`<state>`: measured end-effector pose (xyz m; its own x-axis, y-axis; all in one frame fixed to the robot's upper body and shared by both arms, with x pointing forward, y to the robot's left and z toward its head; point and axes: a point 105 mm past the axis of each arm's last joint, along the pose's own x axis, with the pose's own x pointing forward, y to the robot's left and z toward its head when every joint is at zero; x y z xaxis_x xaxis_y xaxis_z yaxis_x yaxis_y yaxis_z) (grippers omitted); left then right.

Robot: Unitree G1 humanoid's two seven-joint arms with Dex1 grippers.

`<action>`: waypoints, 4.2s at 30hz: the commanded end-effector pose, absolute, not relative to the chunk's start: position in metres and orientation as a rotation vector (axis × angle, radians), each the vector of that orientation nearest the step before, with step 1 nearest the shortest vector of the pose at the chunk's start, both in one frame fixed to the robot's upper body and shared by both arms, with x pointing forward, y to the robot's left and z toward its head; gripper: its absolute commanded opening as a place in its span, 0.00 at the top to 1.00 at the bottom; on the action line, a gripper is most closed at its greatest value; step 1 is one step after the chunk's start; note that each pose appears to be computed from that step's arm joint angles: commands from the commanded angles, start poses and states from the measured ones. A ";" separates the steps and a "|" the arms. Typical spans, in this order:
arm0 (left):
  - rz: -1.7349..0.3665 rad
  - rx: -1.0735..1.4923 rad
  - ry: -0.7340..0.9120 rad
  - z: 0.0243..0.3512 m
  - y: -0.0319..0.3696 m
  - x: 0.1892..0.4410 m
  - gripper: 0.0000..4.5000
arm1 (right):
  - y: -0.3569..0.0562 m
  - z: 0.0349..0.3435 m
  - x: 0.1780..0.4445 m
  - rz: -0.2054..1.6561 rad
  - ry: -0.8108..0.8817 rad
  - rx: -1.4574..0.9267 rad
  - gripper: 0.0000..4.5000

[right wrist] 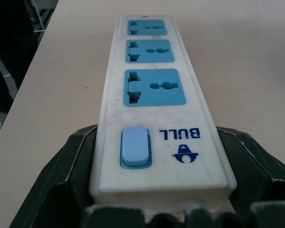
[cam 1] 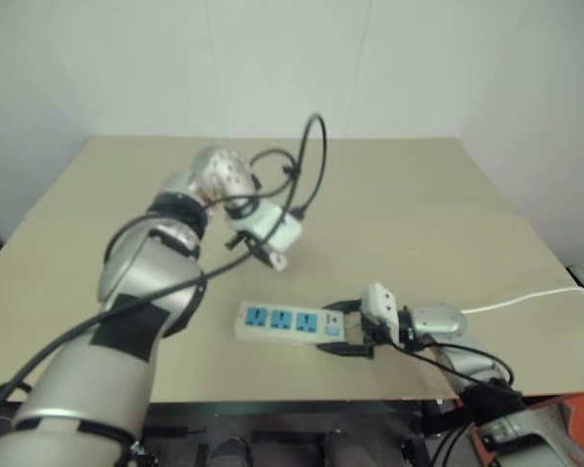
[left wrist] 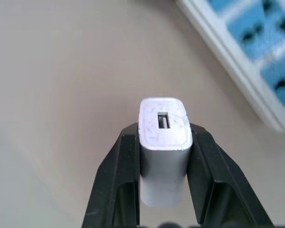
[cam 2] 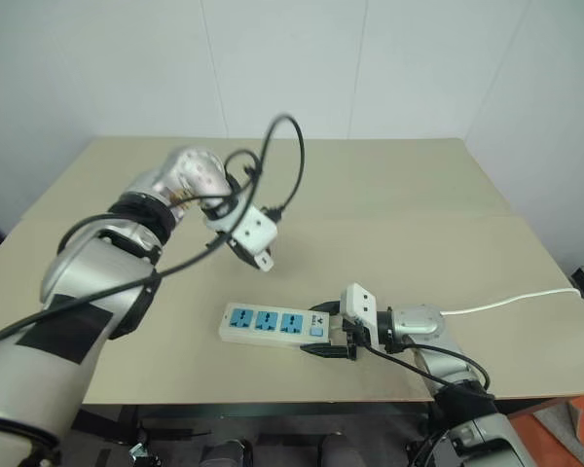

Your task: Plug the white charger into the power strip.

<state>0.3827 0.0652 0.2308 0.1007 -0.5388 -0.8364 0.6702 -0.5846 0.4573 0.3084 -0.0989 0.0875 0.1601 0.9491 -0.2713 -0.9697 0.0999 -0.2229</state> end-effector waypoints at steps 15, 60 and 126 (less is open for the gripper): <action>-1.626 0.097 -0.220 0.237 0.109 0.354 0.78 | -0.099 0.071 0.337 1.491 0.161 -0.459 0.24; -1.666 0.134 0.054 0.135 0.065 0.336 0.78 | -0.095 0.058 0.337 1.473 0.175 -0.480 0.24; -1.520 0.233 0.244 0.059 0.085 0.328 0.49 | -0.091 0.052 0.335 1.467 0.176 -0.499 0.24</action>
<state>0.3319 0.0714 0.0872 0.0151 -0.9739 -0.2265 0.9949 -0.0079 0.1003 0.3400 -0.0860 0.0714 0.1175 0.9348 -0.3352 -0.9683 0.0329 -0.2476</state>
